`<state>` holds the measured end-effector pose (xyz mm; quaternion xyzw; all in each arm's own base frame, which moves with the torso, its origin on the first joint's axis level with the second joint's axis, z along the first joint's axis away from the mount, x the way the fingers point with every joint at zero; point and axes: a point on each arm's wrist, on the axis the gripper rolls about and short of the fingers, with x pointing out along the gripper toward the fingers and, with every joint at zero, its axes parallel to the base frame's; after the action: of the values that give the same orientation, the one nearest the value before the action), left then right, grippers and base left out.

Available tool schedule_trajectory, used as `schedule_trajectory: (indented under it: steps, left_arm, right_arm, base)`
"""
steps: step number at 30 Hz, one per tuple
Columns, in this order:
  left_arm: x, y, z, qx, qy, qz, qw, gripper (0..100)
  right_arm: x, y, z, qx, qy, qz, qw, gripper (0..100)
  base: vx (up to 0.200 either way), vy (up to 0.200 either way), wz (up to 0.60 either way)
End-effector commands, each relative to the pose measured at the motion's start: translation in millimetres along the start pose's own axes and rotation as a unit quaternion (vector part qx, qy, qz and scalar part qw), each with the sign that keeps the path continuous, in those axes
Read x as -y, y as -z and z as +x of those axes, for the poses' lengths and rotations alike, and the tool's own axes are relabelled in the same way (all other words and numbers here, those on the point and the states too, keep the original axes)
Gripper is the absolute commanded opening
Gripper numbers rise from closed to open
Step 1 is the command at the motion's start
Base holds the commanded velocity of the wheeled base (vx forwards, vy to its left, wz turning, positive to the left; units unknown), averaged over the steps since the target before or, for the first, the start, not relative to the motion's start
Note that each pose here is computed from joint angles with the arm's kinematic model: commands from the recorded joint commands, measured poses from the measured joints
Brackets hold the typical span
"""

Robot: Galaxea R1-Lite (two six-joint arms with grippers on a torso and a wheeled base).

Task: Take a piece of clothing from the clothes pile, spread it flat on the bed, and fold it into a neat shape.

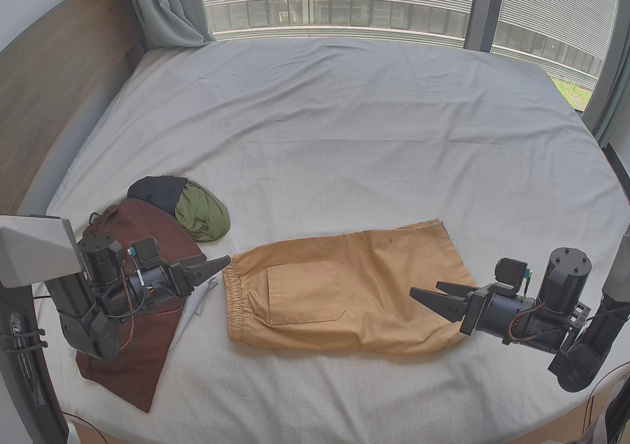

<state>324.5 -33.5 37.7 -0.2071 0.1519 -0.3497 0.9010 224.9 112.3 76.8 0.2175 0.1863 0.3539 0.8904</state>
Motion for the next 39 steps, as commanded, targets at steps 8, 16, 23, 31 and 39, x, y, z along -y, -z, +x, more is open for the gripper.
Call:
schedule_trajectory:
  steps: [8, 16, 23, 31, 39]
  left_arm:
    - [-14, 21, 9, -0.024, -0.009, -0.022, 0.9994, 100]
    - [-25, 35, 16, -0.04, -0.014, -0.039, 0.9984, 100]
    - [-30, 52, 21, -0.06, -0.018, -0.054, 0.9966, 100]
    - [-35, 65, 24, -0.076, -0.022, -0.066, 0.9947, 100]
    - [-39, 78, 27, -0.09, -0.023, -0.075, 0.9929, 100]
  right_arm:
    - [2, 3, 2, -0.007, 0.003, 0.003, 1.0, 100]
    - [5, 6, 4, -0.013, 0.006, 0.005, 0.9999, 100]
    - [7, 9, 6, -0.019, 0.01, 0.008, 0.9997, 100]
    - [8, 11, 7, -0.023, 0.011, 0.009, 0.9996, 100]
    - [9, 14, 8, -0.03, 0.013, 0.011, 0.9994, 100]
  base:
    - [0.0, 0.0, 0.0]
    - [0.0, 0.0, 0.0]
    - [0.0, 0.0, 0.0]
    - [0.0, 0.0, 0.0]
    - [0.0, 0.0, 0.0]
